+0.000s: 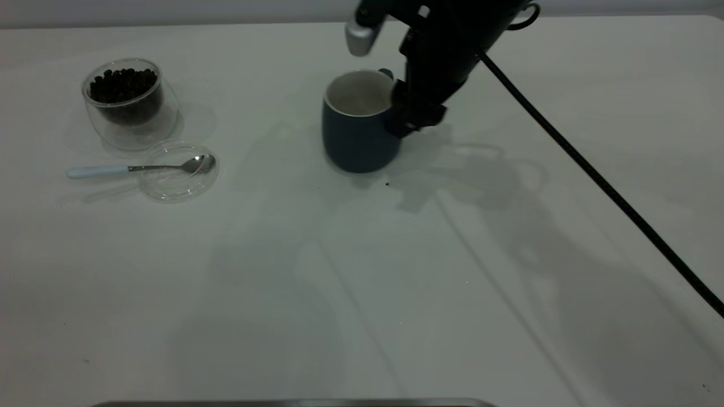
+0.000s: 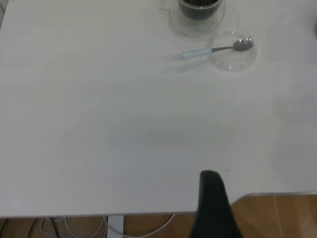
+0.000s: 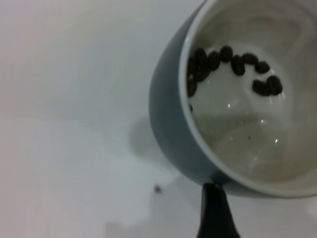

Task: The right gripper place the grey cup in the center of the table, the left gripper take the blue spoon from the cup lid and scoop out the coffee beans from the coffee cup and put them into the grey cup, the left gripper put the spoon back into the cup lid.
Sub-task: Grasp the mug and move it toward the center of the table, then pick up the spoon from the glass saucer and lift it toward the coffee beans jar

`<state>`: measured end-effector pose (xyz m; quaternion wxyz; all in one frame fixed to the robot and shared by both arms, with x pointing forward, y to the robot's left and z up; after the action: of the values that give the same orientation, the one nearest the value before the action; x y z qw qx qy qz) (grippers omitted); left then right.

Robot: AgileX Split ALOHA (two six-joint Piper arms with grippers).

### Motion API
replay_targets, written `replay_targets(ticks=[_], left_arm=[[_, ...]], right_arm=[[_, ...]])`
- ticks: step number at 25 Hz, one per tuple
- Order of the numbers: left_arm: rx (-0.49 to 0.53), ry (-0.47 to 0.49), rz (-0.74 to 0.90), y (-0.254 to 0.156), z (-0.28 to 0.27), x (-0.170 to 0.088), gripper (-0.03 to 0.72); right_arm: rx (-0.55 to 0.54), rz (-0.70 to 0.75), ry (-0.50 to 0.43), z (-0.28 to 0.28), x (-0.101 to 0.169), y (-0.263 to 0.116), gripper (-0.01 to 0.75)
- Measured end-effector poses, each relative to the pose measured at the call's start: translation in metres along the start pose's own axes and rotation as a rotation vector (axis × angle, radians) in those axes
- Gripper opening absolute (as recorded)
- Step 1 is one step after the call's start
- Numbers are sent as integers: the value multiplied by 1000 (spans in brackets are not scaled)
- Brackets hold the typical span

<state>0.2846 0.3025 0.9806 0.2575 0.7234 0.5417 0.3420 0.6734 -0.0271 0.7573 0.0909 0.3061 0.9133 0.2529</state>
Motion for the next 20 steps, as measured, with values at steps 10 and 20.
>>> replay_targets(ticks=[10, 20], left_arm=[[0, 0, -1, 0, 0, 0, 590], [0, 0, -2, 0, 0, 0, 590]], right_arm=[[45, 131, 24, -110, -18, 25, 459], [276, 377, -156, -281, -8, 1, 459]])
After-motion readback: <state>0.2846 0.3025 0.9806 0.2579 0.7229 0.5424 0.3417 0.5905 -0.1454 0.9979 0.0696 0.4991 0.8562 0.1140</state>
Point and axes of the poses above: a point on each arm's last joint axis where the gripper is mounted, z pointing out along that axis toward the gripper, x along the wrist's bending axis when the last joint is at zero, y = z × x, the point moved 8 cm from there along z, pointing out along that axis toward the gripper, and after that the axes turned 15 degrees about z, right-handed, at the moved point
